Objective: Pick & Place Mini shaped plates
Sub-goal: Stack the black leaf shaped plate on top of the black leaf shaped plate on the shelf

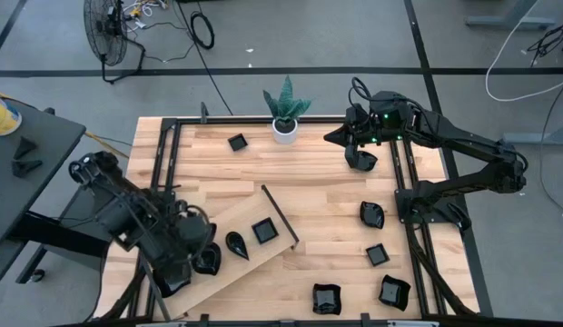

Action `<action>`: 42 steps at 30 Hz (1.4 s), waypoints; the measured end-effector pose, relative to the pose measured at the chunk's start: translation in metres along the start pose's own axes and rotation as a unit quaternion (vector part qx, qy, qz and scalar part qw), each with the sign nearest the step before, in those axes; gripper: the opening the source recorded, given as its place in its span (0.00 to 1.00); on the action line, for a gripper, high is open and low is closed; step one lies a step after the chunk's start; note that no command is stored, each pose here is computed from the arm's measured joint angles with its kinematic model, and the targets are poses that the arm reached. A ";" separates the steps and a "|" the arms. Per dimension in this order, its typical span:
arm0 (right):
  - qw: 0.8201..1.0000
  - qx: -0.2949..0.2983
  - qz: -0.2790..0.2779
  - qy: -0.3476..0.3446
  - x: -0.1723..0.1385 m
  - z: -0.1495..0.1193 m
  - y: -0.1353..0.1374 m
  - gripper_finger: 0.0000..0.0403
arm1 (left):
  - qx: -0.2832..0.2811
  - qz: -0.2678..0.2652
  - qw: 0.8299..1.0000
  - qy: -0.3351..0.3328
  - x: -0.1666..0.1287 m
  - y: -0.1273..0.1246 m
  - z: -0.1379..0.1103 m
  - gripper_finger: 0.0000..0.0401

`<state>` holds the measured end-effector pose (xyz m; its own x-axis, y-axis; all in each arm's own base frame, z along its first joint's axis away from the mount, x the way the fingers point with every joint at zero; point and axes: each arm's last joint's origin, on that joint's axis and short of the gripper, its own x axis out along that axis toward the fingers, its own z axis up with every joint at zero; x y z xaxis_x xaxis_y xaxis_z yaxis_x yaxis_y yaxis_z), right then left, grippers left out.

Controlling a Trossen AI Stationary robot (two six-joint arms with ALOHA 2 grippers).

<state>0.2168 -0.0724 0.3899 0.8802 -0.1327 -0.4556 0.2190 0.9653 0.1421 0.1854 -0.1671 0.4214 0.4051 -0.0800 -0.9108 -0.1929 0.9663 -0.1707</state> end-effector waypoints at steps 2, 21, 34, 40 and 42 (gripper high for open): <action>1.000 0.000 0.000 0.000 0.000 0.000 0.000 0.01 | 0.001 0.001 1.000 0.005 0.003 -0.005 -0.002 0.00; 1.000 0.003 -0.015 0.022 0.015 -0.003 -0.004 0.01 | 0.037 0.030 0.994 0.094 0.053 -0.044 -0.008 0.00; 0.999 0.004 -0.015 0.030 0.021 -0.004 -0.005 0.01 | 0.037 0.033 0.995 0.092 0.054 -0.045 -0.008 0.00; 0.999 0.004 -0.015 0.030 0.021 -0.004 -0.005 0.01 | 0.038 0.033 0.995 0.092 0.054 -0.045 -0.008 0.00; 0.999 0.004 -0.015 0.030 0.021 -0.004 -0.005 0.01 | 0.038 0.034 0.995 0.091 0.054 -0.045 -0.008 0.00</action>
<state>0.2326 -0.0789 0.3763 0.8466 -0.1481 -0.5112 0.2492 0.9590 0.1350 0.2087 -0.2164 0.3768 0.2239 -0.0511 -0.9733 -0.1434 0.9860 -0.0848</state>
